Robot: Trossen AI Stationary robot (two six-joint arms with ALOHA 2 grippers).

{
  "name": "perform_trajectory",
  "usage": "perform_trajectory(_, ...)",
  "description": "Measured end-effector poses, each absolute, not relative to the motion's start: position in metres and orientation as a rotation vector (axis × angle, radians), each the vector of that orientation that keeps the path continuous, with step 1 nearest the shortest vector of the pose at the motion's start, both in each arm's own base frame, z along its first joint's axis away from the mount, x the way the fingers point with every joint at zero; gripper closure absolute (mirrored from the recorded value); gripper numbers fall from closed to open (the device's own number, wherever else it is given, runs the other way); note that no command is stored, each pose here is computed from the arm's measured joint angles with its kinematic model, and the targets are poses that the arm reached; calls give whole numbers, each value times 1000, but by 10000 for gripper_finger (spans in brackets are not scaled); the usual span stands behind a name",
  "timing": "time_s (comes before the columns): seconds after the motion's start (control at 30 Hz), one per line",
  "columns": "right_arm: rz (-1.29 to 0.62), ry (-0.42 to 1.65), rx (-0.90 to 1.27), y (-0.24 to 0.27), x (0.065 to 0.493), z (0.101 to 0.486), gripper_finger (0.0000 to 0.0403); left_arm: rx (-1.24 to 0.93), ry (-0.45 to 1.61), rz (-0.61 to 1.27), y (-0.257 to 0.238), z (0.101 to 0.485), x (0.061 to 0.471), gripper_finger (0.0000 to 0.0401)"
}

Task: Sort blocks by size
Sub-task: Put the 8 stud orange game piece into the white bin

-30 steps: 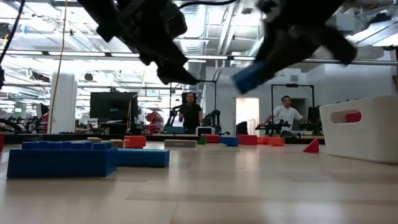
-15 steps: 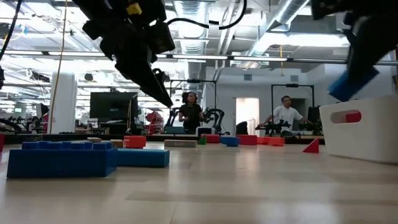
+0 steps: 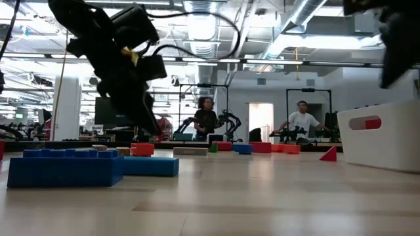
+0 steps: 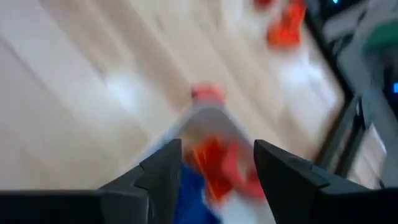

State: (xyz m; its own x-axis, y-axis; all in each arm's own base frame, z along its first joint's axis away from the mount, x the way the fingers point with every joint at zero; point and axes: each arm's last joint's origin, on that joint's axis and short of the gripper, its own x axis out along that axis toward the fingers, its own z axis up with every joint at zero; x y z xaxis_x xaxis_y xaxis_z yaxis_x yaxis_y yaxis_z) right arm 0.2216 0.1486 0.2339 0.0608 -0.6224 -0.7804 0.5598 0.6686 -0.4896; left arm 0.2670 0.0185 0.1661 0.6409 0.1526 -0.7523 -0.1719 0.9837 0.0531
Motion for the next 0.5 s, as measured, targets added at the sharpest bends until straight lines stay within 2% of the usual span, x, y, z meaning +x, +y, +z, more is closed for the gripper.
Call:
perform_trajectory(0.17,-856,1003,-126,150,233,235,169,43,912,244,25,163,262,107)
perform_trajectory(0.5,-775,944,-173,144,254,231,169,286,1051,65,19,175,260,107)
